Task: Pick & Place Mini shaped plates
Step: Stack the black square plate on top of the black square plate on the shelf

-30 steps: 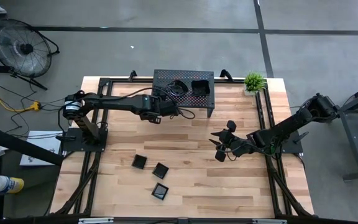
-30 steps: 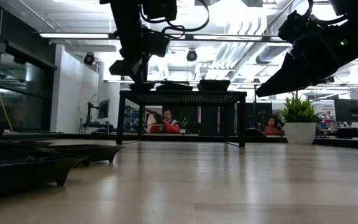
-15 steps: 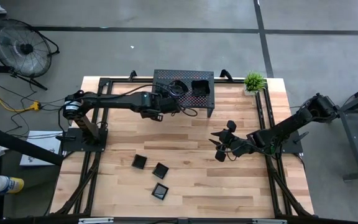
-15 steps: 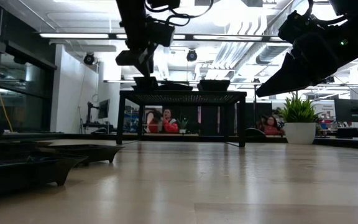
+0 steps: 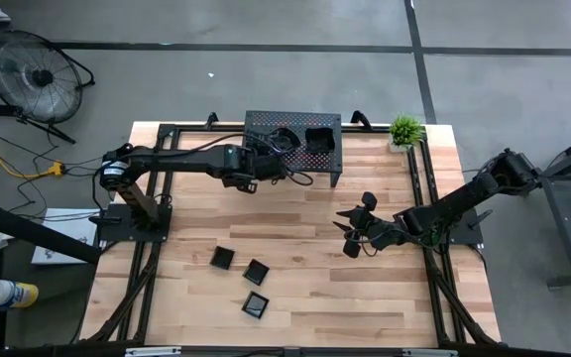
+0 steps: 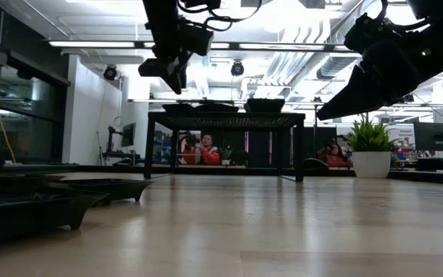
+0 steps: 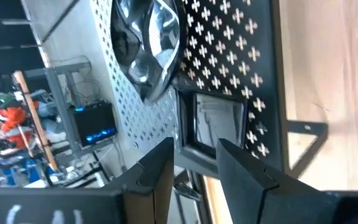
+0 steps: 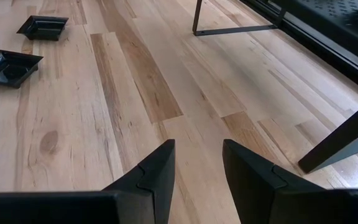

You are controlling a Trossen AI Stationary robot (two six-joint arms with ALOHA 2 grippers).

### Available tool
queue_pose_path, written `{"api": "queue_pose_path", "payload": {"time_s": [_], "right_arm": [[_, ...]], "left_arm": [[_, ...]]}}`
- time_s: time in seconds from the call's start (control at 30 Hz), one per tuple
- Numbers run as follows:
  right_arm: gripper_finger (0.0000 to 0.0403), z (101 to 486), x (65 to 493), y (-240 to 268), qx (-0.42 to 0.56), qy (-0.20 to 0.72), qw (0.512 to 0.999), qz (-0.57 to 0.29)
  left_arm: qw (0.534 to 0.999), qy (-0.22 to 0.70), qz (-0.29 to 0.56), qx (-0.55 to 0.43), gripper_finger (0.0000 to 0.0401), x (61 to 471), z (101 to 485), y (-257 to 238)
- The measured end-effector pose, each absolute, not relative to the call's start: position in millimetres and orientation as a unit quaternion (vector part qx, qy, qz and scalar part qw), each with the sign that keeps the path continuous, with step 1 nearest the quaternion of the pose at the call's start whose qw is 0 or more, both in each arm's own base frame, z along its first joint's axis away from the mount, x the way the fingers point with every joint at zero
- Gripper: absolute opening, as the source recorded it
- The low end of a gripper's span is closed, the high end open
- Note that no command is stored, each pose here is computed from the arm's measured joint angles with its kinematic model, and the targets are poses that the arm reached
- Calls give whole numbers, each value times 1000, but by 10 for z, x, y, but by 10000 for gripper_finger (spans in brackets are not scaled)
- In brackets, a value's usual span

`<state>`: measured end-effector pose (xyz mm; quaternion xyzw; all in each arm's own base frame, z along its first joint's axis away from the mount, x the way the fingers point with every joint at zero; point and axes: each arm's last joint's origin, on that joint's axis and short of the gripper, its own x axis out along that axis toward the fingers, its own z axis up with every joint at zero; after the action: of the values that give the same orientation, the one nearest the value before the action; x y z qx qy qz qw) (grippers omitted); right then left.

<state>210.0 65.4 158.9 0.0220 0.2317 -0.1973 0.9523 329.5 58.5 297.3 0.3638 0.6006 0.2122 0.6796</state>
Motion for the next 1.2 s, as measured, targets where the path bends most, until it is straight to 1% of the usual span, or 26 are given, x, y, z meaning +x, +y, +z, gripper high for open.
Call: {"api": "queue_pose_path", "payload": {"time_s": [0.1, 0.17, 0.27, 0.33, 0.4, 0.47, 0.6, 0.8, 0.93, 1.07, 1.2], "right_arm": [[129, 1587, 2099, 654, 22, 233, 952, -196], [129, 1585, 2098, 654, 22, 234, 952, -196], [129, 1582, 2096, 653, 23, 235, 951, -197], [129, 1581, 2095, 653, 23, 236, 951, -197], [129, 1580, 2094, 652, 23, 237, 951, -198], [129, 1580, 2094, 652, 24, 236, 951, -198], [129, 1580, 2094, 652, 25, 236, 951, -198], [129, 1580, 2094, 652, 25, 236, 951, -198], [129, 1580, 2095, 652, 24, 236, 951, -198], [129, 1580, 2094, 651, 23, 235, 951, -200], [129, 1580, 2094, 651, 22, 235, 951, -200]], "left_arm": [[695, 588, 225, 347, 111, 3260, 3031, 529], [708, 587, 206, 335, 98, 3233, 3049, 472], [734, 583, 149, 315, 61, 3233, 3043, 357], [742, 588, 110, 303, 25, 3221, 3029, 287], [741, 596, 93, 296, 8, 3199, 3017, 259], [741, 598, 94, 292, 10, 3195, 3015, 261], [738, 599, 90, 299, 2, 3198, 3018, 322], [751, 602, 22, 269, 1, 3177, 3000, 540], [754, 605, 20, 255, 1, 3152, 2997, 682], [770, 595, -26, 228, 0, 3139, 2973, 824], [768, 599, -12, 227, 0, 3135, 2953, 924]]}}
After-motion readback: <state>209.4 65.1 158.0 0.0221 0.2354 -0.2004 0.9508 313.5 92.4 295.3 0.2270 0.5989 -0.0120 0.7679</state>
